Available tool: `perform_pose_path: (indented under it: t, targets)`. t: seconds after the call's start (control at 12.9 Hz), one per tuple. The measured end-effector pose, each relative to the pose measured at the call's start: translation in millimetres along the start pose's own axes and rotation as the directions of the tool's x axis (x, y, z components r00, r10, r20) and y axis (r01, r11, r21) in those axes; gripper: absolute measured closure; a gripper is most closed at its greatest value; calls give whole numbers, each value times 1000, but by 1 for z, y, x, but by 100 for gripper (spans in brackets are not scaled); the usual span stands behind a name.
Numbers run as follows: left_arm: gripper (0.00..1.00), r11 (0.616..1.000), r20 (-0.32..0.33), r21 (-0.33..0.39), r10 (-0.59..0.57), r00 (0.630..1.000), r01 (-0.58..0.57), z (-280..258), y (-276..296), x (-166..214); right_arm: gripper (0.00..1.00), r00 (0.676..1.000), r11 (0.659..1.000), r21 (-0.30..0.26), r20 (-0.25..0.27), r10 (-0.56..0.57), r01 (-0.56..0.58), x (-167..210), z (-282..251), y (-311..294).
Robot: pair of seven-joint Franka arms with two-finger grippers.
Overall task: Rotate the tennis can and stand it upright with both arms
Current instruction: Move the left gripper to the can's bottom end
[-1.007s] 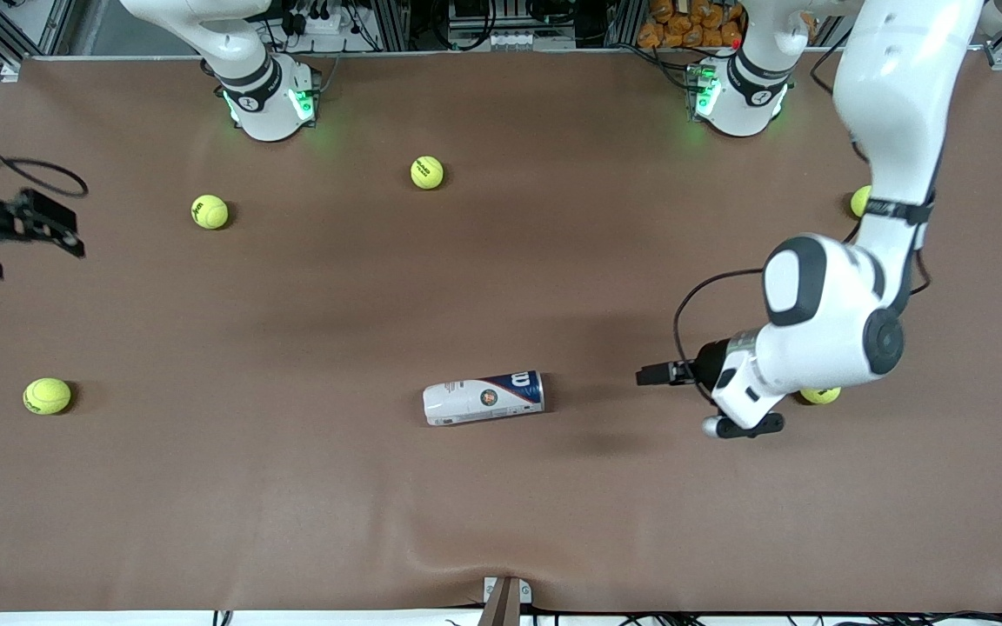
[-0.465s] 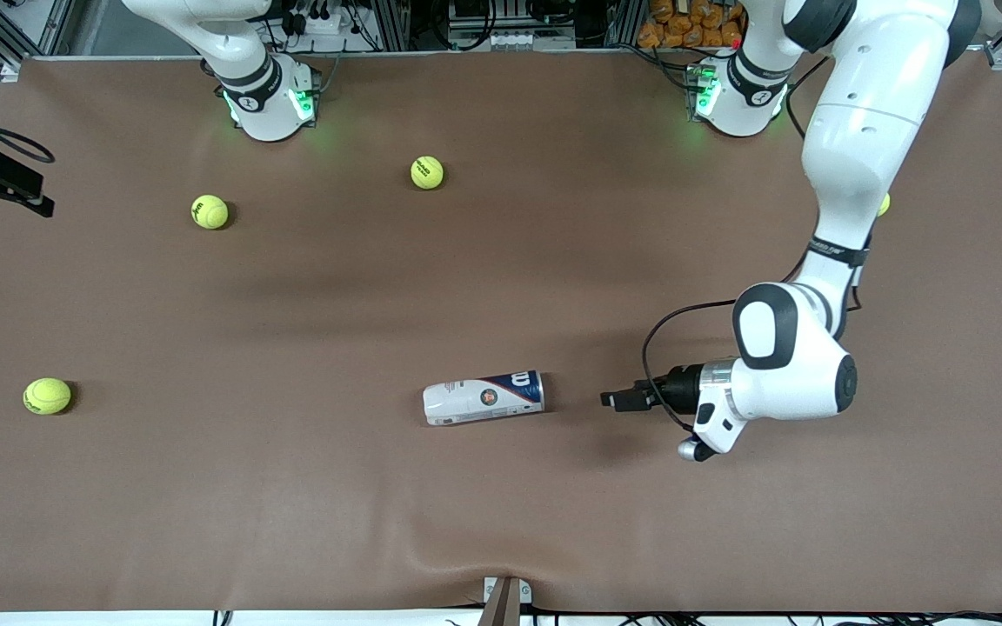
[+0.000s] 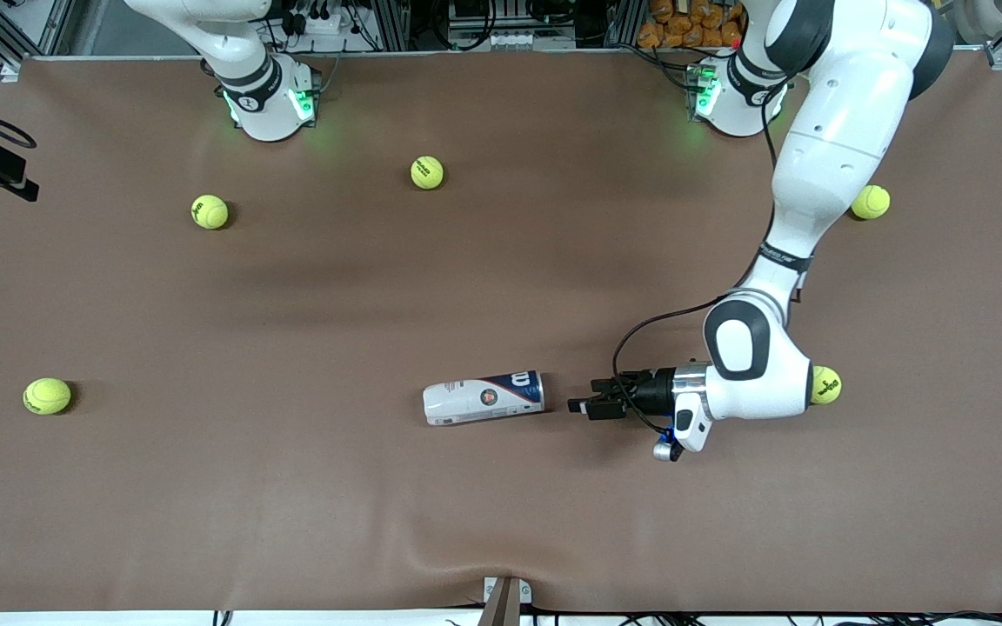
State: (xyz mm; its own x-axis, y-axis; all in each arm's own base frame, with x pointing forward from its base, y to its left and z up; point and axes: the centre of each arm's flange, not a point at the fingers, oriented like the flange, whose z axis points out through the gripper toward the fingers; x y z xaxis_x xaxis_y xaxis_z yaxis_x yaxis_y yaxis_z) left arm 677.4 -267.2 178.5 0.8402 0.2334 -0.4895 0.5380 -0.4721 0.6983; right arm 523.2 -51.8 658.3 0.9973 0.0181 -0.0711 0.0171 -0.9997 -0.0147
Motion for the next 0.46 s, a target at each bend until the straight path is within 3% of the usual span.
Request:
perform_pose_path:
  t: [0.46]
  targets:
    - [0, 993, 23, -83, -79, 997, 80, 26, -16, 3, 0, 1000, 1000, 1, 1, -1, 1, 0, 1, -2]
